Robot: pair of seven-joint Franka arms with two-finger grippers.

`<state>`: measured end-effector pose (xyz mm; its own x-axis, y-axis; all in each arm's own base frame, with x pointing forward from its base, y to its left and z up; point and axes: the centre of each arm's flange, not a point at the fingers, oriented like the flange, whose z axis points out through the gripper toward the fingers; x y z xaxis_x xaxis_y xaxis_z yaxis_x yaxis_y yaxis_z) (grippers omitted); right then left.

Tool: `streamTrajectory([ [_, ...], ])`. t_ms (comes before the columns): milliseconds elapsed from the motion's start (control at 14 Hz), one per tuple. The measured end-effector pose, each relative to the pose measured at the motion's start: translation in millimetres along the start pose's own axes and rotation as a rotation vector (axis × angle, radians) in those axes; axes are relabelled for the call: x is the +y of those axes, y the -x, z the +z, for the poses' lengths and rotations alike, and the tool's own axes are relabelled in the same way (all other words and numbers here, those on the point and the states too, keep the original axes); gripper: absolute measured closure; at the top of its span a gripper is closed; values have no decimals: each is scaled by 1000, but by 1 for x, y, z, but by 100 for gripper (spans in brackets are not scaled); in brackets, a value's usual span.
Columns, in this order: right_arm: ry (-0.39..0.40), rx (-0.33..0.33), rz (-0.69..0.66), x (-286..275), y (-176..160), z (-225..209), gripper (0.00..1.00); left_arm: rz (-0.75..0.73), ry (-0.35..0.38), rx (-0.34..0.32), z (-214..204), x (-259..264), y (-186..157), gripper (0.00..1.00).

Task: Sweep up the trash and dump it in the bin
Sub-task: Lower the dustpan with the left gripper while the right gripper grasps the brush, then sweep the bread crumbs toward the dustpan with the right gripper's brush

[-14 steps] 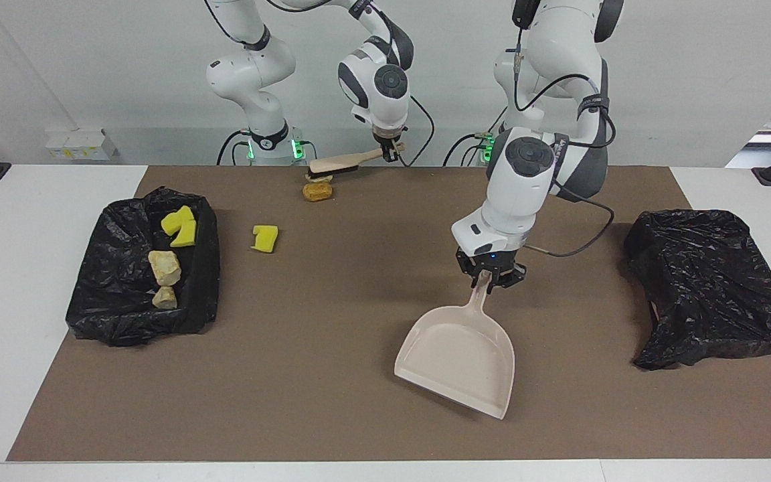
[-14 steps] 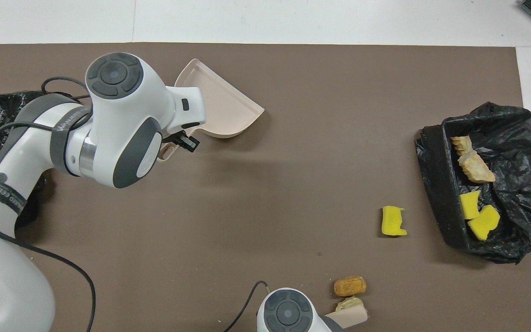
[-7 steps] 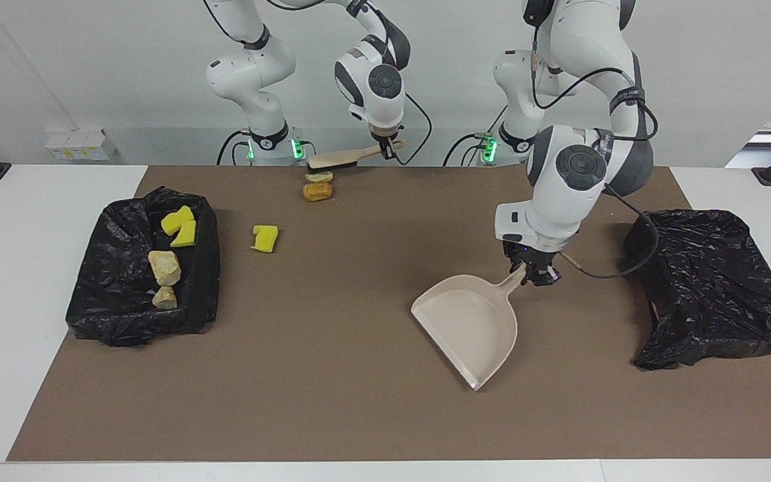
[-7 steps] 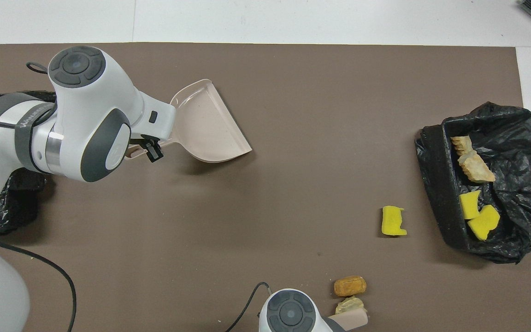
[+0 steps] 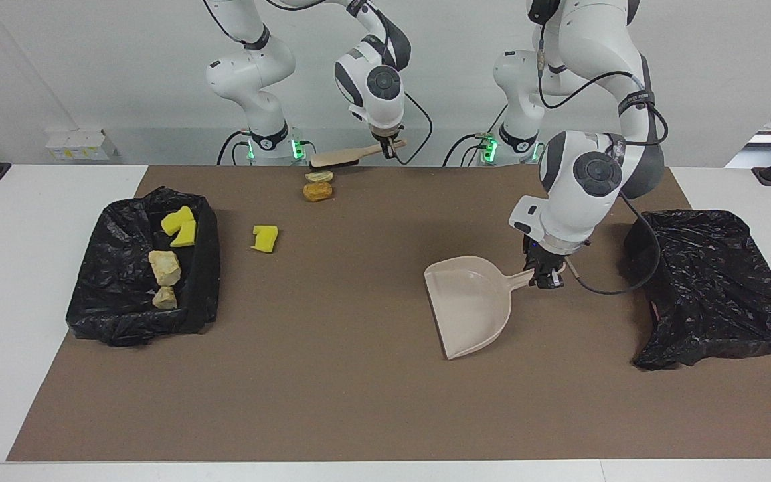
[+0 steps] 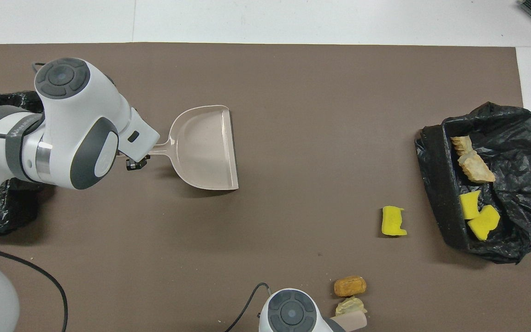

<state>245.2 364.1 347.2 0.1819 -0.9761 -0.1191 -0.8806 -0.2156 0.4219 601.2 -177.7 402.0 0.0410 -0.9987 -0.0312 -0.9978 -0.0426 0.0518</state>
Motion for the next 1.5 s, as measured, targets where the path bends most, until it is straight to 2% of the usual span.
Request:
streamTrajectory([
  [215,2,3,-23,-1,-4,5,74,52,-34,13,13,21,-3,69],
  [572,-55,-35,-66,-23,-31,2,74,104,-36,11,16,54,-22,69],
  [787,-94,-50,-162,-37,-45,-5,74,102,-40,12,16,57,-25,69],
  [1216,-189,49,-417,-101,-83,-44,74,60,-36,11,18,59,-26,69],
  [1502,-230,58,-547,-145,-76,-103,74,24,-47,16,30,72,-47,69],
])
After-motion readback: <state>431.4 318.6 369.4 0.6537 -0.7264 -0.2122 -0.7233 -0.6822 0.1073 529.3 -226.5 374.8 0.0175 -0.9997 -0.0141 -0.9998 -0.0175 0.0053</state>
